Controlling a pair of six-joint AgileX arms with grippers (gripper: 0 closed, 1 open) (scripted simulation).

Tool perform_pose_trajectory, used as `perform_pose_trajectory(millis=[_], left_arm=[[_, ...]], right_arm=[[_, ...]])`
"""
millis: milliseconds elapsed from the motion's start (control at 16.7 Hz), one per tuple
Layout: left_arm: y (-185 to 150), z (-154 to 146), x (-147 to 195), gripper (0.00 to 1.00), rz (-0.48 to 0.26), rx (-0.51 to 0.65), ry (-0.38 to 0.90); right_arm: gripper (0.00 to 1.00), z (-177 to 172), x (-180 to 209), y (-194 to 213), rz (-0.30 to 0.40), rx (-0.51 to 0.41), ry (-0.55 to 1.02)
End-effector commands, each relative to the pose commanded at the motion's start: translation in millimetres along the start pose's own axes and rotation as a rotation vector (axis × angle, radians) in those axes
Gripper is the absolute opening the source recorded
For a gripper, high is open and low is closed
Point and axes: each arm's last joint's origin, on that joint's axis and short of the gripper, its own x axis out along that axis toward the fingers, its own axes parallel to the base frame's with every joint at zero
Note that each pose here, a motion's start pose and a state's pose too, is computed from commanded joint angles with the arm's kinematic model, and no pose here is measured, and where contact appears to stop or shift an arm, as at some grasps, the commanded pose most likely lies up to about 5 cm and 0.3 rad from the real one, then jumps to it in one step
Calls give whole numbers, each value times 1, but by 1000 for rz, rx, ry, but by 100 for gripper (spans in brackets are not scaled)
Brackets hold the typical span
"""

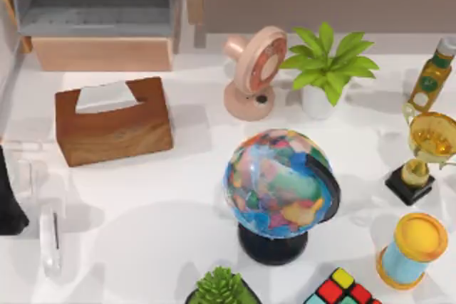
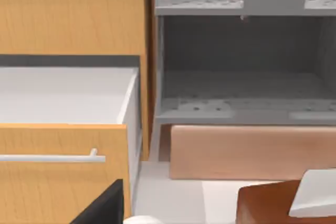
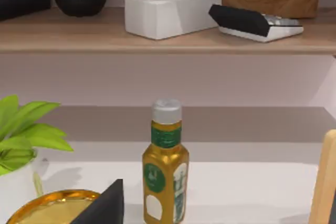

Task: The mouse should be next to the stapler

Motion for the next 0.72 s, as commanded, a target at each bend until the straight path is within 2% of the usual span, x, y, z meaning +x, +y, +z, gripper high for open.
perform_pose_trajectory(millis=[180,360,540,720], left_arm=[[0,2,0,100,1,3,6],[2,20,1,100,10,26,65],[5,57,9,100,26,66,179],[12,106,36,100,44,111,340]], right_arm=[[100,0,0,0,0,0,0],[100,0,0,0,0,0,0],[100,0,0,0,0,0,0],[100,0,0,0,0,0,0]])
